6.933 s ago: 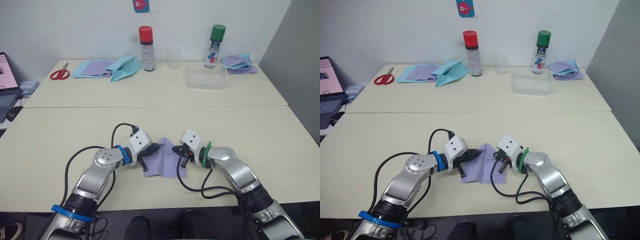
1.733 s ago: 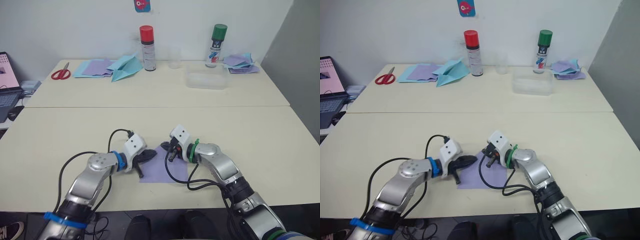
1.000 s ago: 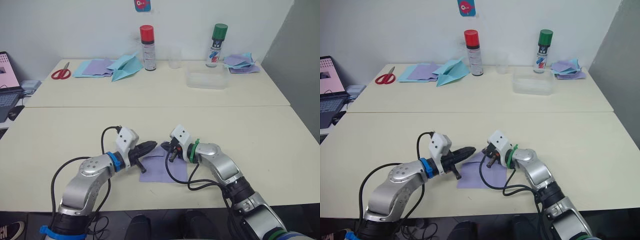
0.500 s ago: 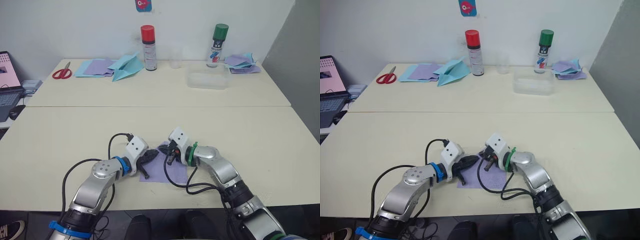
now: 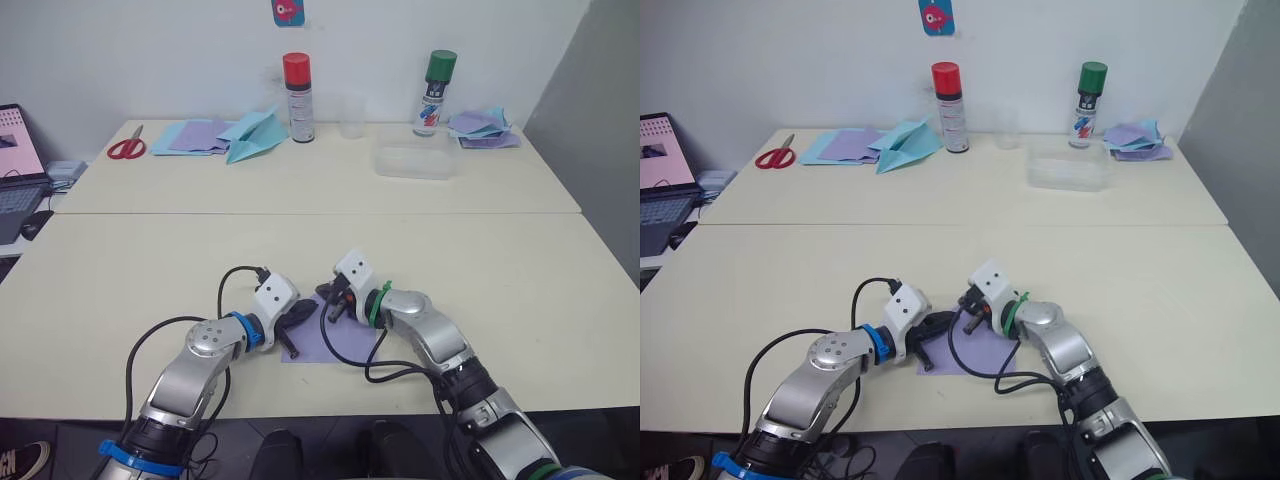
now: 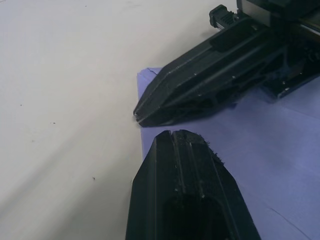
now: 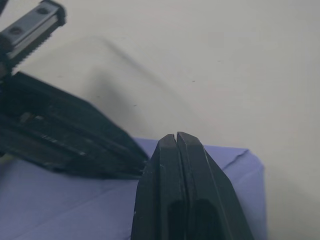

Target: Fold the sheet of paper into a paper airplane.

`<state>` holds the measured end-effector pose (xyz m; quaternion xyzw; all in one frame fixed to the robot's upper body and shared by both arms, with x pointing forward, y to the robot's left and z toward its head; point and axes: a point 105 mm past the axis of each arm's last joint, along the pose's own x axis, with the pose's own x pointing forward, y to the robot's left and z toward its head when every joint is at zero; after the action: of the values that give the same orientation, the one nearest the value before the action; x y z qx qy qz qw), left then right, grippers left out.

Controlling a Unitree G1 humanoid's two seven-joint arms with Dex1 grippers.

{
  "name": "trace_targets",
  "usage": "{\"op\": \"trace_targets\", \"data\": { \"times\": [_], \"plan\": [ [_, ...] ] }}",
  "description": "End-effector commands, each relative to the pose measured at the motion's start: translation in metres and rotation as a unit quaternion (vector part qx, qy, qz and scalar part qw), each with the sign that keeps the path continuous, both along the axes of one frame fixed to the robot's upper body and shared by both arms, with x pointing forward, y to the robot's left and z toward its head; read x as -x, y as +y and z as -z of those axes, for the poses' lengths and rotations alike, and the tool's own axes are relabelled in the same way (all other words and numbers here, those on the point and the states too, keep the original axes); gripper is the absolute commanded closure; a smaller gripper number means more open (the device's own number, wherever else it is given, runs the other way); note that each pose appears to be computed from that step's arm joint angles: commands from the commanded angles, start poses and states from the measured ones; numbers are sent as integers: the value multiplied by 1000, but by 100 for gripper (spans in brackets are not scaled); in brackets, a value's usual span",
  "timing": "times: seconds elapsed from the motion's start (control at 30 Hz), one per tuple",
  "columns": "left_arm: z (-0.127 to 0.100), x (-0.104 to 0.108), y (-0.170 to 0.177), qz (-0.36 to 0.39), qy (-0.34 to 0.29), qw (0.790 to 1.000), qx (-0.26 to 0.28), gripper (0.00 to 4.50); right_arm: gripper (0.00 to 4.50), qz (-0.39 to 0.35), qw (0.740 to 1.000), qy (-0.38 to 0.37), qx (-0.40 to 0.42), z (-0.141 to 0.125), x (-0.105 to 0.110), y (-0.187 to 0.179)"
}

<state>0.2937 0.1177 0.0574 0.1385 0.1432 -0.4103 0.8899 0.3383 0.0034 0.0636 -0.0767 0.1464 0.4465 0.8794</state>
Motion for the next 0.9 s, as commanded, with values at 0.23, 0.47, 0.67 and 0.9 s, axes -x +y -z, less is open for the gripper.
{"op": "trace_targets", "data": {
  "times": [0.23,0.47,0.67,0.9],
  "plan": [
    [23,5,5,2,44,999,-27,446,450,124,992,-7,21,5,-31,-39],
    [24,6,6,7,46,998,-30,446,450,60,997,-33,-23,-23,-17,-24],
    [23,5,6,12,45,998,-29,446,450,-31,999,-33,-18,-27,9,-15],
    [25,3,8,16,42,998,-41,446,450,-47,997,11,62,10,20,-21]
  ]
}}
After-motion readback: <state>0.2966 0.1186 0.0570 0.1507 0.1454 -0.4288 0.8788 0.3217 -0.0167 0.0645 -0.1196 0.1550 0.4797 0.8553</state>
